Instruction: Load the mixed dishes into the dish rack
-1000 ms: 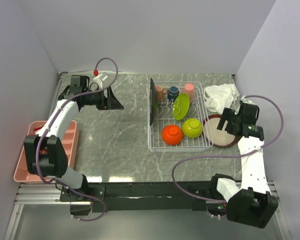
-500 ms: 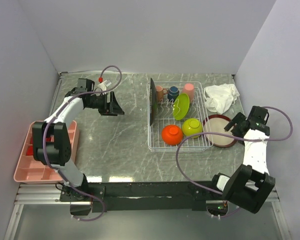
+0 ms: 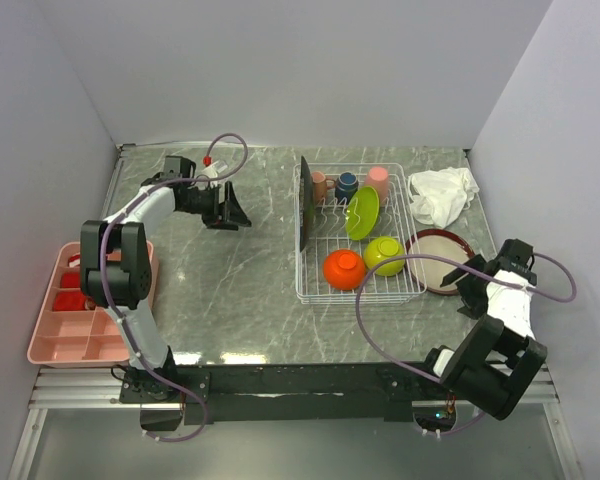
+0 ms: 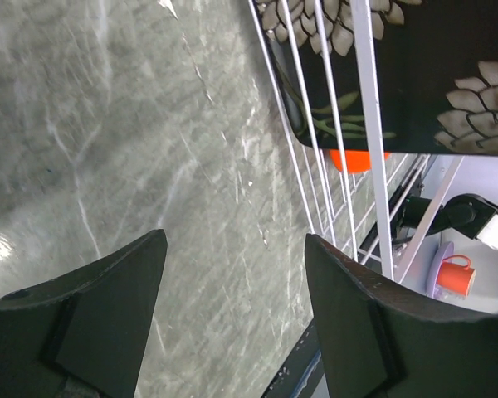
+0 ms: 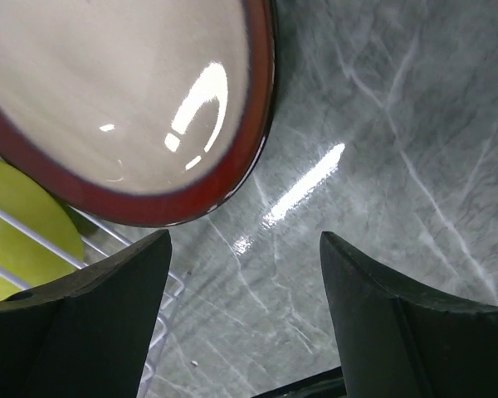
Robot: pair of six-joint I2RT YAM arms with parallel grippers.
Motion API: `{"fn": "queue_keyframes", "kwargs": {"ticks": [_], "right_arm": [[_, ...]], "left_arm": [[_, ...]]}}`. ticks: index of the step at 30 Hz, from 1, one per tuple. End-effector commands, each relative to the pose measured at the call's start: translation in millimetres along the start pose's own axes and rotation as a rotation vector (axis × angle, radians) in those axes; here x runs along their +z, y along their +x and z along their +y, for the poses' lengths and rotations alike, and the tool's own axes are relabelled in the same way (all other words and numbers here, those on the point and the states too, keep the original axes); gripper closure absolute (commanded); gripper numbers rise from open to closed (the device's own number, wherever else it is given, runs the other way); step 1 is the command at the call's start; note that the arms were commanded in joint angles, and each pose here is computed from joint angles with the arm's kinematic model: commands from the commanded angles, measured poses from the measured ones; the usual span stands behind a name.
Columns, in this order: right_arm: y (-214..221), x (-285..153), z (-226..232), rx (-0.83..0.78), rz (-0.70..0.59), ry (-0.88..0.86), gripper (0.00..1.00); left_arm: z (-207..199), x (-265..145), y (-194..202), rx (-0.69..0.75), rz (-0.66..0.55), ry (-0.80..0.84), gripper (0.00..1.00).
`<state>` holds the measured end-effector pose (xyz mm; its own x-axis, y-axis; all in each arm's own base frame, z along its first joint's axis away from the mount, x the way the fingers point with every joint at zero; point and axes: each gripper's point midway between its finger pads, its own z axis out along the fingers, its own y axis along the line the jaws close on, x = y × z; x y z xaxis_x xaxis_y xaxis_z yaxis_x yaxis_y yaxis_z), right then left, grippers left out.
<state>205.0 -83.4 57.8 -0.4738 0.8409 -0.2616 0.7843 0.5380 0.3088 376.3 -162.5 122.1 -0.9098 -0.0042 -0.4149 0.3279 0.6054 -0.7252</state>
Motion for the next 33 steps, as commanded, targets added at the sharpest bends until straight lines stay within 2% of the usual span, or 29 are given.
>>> {"fn": "queue_keyframes", "kwargs": {"ticks": [1,10,17,20,21,23,27,33], "right_arm": [[-0.1,6.1,6.8,0.032,0.005,-0.042,0.25],[-24.6,28.5,18.1,0.099,-0.013,-0.064,0.42],[-22.3,46.7,2.9,0.159,0.003,0.014,0.53],[-23.4,54.2,7.2,0.175,0.005,-0.013,0.65],[-25.2,55.3,8.5,0.175,0.000,-0.019,0.72],[-33.3,55.0,18.8,0.170,-0.018,-0.068,0.79],[-51.6,45.3,37.8,0.169,-0.060,-0.142,1.00],[-70.6,7.0,62.9,0.133,-0.123,-0.196,1.00]], "left_arm": [[0.7,-0.7,-16.7,0.037,-0.028,0.022,0.27],[10.0,3.7,-11.4,-0.007,-0.029,0.004,0.27],[14.8,4.2,-10.4,-0.009,-0.023,-0.018,0.27],[16.4,5.7,-8.9,-0.020,-0.015,-0.018,0.27],[16.3,5.8,-8.3,-0.023,-0.012,-0.016,0.27],[15.4,5.6,-9.9,-0.019,-0.015,-0.013,0.27],[12.6,2.1,-12.4,0.000,-0.023,-0.020,0.27],[4.8,-3.0,-16.5,0.016,-0.040,-0.014,0.28]]}}
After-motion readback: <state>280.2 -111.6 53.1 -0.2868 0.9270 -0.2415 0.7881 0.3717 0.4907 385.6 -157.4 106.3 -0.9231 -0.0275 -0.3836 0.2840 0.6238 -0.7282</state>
